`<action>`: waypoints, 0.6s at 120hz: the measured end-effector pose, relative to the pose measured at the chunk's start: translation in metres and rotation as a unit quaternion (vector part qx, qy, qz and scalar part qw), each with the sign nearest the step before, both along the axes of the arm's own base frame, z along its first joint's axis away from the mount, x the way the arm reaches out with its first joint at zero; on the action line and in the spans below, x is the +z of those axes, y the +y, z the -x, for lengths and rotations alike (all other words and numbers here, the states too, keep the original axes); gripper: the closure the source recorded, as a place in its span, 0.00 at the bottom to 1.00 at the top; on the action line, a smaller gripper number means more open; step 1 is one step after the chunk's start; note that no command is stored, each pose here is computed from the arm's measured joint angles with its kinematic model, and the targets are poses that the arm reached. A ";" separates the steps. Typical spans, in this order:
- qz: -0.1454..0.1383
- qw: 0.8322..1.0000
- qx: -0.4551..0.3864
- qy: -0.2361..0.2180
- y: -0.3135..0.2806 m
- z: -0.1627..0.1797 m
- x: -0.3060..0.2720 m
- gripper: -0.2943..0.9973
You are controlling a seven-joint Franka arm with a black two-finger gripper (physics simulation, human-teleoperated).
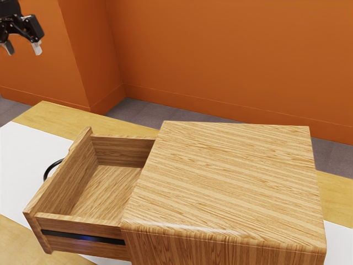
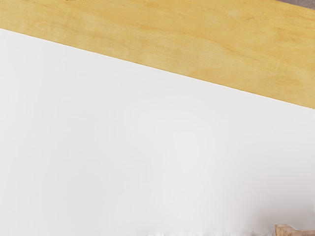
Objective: Push the drawer handle with one arm to close the drawer
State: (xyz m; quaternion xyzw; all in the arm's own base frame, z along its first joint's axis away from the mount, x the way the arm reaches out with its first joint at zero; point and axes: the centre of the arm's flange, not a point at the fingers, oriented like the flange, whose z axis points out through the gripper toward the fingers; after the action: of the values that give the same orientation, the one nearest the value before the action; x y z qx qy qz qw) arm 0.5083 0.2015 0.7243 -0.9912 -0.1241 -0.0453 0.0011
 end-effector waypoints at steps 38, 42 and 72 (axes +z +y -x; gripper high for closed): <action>-0.031 0.986 -0.118 -0.114 -0.081 0.077 0.127 0.25; -0.041 0.982 -0.142 -0.119 -0.099 0.082 0.135 0.25; -0.049 0.974 -0.194 -0.110 -0.118 0.081 0.133 0.25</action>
State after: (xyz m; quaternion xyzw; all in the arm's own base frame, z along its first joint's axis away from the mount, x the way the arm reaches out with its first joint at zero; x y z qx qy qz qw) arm 0.4270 0.0836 0.8575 -0.9840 0.0739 -0.1596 0.0273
